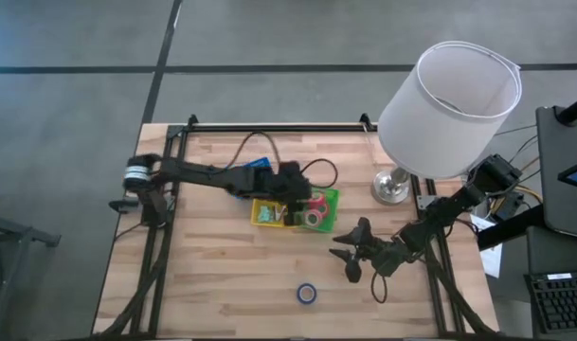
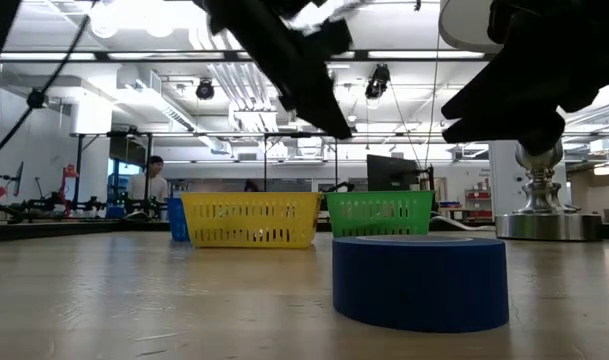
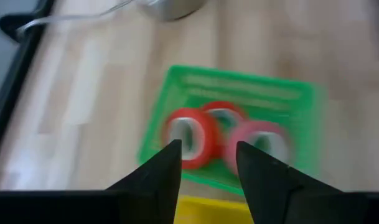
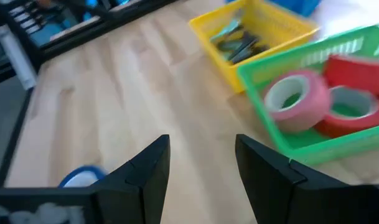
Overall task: Pick and place Stapler, Stapler remover, tape
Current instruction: Put the blue tape into the green bin
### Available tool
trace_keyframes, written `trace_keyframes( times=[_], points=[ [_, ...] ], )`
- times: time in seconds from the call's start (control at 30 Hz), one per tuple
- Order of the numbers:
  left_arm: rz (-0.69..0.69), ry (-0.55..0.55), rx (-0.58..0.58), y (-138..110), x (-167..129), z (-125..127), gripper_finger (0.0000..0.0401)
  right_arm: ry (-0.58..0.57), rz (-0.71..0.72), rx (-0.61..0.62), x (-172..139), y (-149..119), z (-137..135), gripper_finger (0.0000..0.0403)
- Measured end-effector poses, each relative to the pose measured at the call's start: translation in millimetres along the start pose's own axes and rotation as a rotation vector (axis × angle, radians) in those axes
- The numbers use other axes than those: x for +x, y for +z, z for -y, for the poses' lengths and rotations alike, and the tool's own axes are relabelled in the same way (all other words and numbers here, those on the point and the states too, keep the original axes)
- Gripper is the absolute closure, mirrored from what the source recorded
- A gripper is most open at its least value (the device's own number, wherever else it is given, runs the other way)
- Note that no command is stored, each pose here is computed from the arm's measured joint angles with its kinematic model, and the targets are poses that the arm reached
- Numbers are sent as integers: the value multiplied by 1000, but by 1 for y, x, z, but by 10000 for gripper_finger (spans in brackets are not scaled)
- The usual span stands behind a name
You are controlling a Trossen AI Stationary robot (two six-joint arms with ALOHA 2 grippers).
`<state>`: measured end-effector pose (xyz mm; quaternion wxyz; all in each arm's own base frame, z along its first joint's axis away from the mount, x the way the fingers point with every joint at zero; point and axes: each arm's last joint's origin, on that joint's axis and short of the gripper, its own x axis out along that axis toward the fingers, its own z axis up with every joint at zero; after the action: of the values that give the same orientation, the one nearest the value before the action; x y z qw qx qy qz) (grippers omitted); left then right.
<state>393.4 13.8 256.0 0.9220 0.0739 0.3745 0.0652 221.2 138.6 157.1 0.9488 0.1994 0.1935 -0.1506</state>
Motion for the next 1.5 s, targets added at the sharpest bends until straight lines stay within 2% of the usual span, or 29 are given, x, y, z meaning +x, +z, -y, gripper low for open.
trace_keyframes(
  times=[0.17,0.37,0.47,0.63,0.77,0.9,1.0,1.2,1.5],
  points=[
    [64,-98,33,-13,-37,26,245,76,-24,5,2,8,-9,227],
    [114,-155,51,-44,-65,51,245,226,-33,-115,6,33,-48,227],
    [133,-171,28,-59,-75,57,245,268,-98,-170,16,41,-70,227],
    [167,-162,-40,-78,-87,58,245,144,-273,-312,38,41,-97,227],
    [193,-150,-73,-88,-91,57,245,13,-445,-341,57,36,-109,227],
    [204,-151,-80,-93,-90,57,245,-5,-647,-331,74,32,-117,227],
    [211,-152,-82,-93,-90,57,245,42,-741,-302,90,26,-123,227],
    [212,-152,-82,-93,-90,57,245,56,-772,-269,105,31,-121,227],
    [210,-152,-80,-93,-90,57,245,49,-789,-259,110,30,-116,227]
  ],
)
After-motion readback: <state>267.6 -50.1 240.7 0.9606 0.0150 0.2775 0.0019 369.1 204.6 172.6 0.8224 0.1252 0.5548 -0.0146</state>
